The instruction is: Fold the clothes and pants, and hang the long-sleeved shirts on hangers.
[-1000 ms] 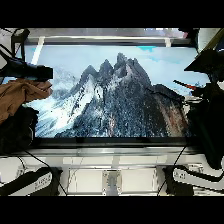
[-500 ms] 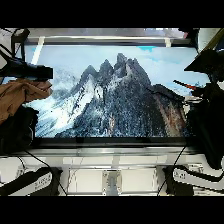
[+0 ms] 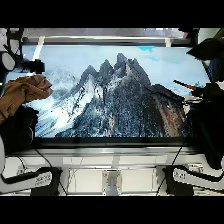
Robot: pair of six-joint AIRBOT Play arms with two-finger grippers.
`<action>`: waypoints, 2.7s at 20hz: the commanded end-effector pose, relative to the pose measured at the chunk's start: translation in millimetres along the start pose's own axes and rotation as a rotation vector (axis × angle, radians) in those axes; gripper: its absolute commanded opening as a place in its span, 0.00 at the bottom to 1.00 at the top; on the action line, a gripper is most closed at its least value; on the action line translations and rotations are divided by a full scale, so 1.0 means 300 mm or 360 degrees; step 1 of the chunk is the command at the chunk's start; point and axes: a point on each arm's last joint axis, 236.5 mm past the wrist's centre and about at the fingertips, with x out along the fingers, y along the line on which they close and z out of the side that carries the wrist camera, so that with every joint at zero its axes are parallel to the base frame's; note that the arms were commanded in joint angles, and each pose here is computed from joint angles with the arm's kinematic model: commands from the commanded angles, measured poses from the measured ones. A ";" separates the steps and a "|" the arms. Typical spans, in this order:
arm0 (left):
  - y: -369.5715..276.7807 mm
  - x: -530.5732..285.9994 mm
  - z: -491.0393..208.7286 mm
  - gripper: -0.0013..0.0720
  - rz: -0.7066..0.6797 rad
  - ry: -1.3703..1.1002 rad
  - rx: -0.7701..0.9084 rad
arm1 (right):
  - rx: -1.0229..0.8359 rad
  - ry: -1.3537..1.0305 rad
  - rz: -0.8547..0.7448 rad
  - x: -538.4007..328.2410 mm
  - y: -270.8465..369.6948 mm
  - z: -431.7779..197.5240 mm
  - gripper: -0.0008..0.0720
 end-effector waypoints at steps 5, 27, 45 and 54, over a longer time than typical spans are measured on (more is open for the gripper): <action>0.278 0.408 -0.287 0.87 0.0143 0.0358 -0.0697 | -0.0012 -0.0279 0.0032 -0.013 0.016 0.137 0.05; -0.233 -0.053 0.139 0.05 -0.0908 -0.0092 -0.0687 | -0.0053 -0.0060 -0.0417 -0.161 -0.096 0.022 0.70; -1.270 -0.413 -0.115 0.95 -0.1433 0.0165 0.0274 | -0.0015 0.0234 -0.0824 -0.300 -0.230 -0.139 0.53; -0.493 -0.291 -0.609 0.77 -0.0840 0.0662 -0.0418 | 0.0089 0.0395 -0.0532 -0.123 -0.187 -0.252 0.53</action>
